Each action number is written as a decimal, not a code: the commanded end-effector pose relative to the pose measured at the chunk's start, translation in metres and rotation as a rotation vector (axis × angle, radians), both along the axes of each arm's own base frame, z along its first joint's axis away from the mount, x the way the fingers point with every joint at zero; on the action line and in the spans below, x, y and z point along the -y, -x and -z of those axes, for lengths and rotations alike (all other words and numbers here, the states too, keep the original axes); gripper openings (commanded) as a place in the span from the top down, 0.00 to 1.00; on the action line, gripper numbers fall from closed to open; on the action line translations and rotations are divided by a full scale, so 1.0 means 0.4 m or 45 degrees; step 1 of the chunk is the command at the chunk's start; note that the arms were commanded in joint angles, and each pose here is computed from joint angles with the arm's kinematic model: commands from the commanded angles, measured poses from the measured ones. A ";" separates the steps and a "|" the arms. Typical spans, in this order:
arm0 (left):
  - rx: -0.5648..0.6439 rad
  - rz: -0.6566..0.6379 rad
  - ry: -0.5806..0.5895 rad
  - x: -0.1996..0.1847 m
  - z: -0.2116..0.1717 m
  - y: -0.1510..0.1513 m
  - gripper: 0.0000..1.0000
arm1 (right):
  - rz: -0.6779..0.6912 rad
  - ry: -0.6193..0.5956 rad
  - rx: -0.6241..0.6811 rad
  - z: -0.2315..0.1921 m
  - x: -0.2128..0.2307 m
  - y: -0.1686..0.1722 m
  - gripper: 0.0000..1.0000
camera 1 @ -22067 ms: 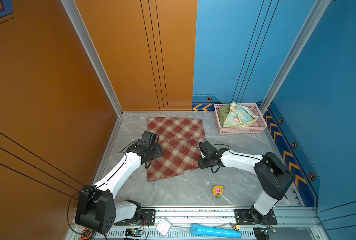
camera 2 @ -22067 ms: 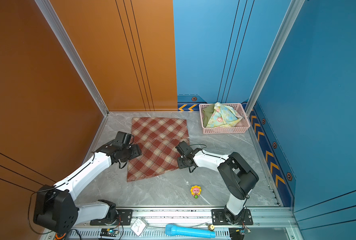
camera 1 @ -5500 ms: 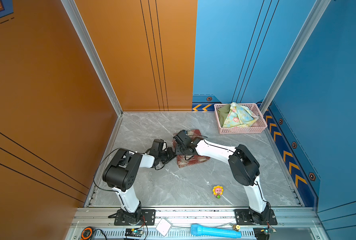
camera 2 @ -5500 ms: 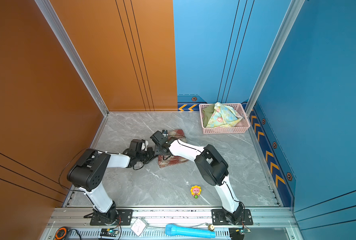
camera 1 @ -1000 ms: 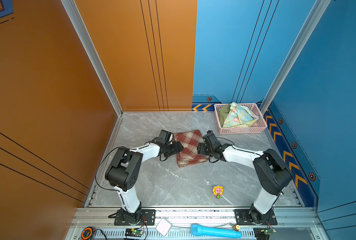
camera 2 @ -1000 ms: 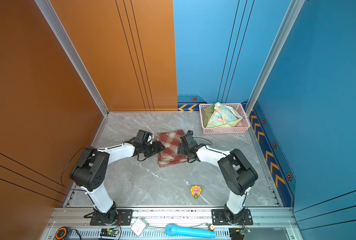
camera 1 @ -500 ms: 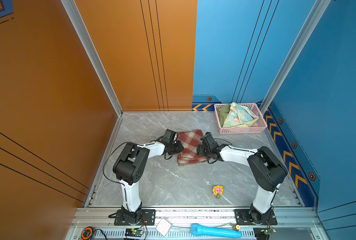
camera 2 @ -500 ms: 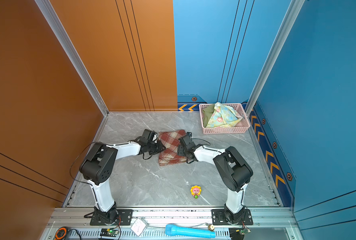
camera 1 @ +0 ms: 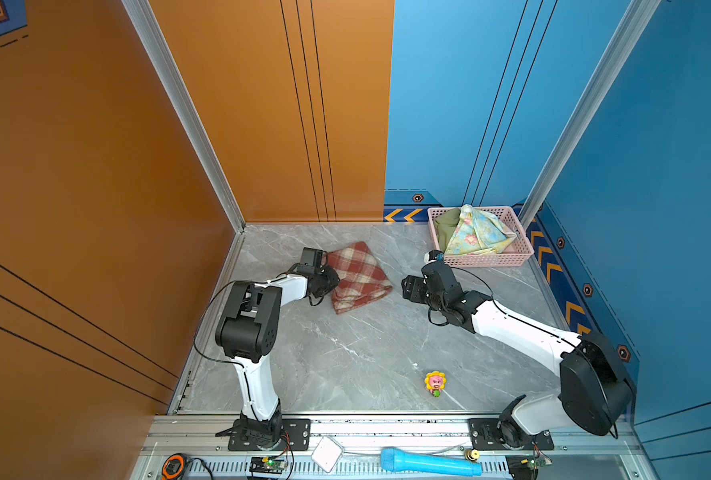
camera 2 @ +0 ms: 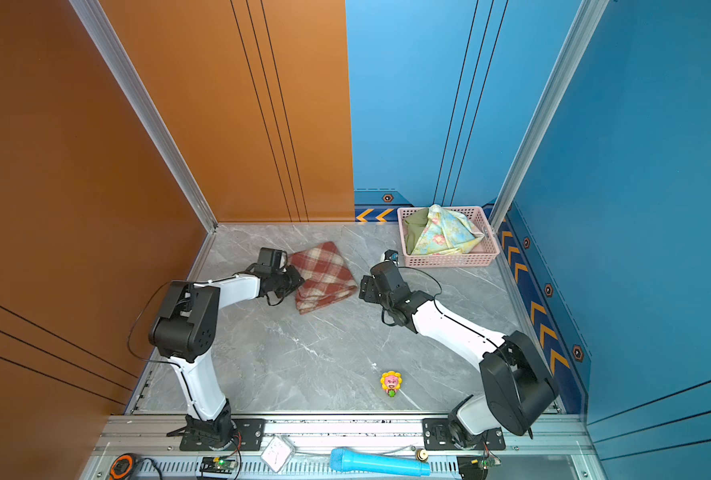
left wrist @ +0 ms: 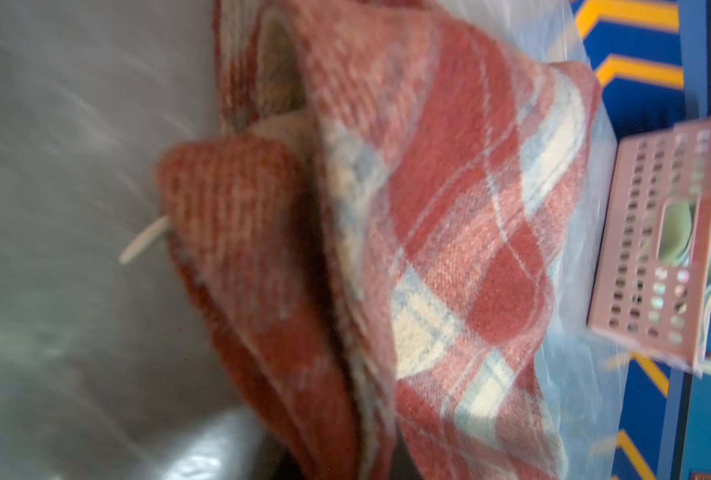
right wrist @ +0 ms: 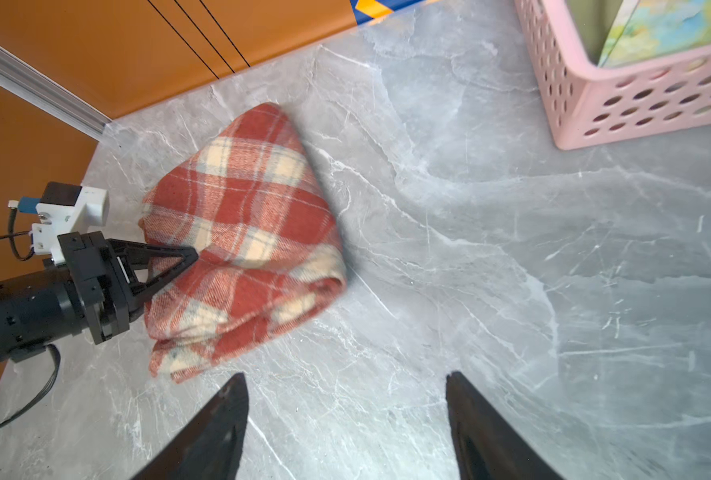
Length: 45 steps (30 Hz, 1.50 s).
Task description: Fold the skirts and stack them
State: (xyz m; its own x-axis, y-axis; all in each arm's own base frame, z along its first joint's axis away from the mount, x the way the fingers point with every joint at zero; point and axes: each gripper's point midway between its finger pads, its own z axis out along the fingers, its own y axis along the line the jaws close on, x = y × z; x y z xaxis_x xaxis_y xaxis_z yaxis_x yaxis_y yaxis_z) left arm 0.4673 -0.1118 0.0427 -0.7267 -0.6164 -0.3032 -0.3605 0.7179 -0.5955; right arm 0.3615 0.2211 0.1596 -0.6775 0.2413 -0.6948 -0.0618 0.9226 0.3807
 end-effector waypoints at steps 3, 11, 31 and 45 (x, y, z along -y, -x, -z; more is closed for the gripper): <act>0.096 -0.427 -0.009 -0.240 -0.051 -0.056 1.00 | 0.007 0.065 -0.002 0.015 0.018 0.021 0.23; 0.191 -0.894 0.059 -0.469 -0.063 -0.066 1.00 | -0.002 0.080 0.008 0.017 0.011 0.013 0.23; 0.185 -1.141 0.117 -0.582 0.008 -0.210 0.92 | 0.179 0.177 0.107 -0.084 0.196 -0.008 0.21; 0.160 -0.899 0.050 -0.471 -0.061 -0.111 0.02 | 0.413 0.291 0.019 -0.099 0.499 -0.285 0.16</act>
State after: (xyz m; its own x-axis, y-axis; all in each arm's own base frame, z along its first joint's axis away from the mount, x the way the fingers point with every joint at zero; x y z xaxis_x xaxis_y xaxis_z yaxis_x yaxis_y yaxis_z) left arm 0.5346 0.0916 0.0633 -0.0220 -0.9574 -0.2878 -0.6413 0.2344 -0.7306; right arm 0.4562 0.0386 0.2012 -0.5385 0.3351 -0.7731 0.2564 0.9392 0.2285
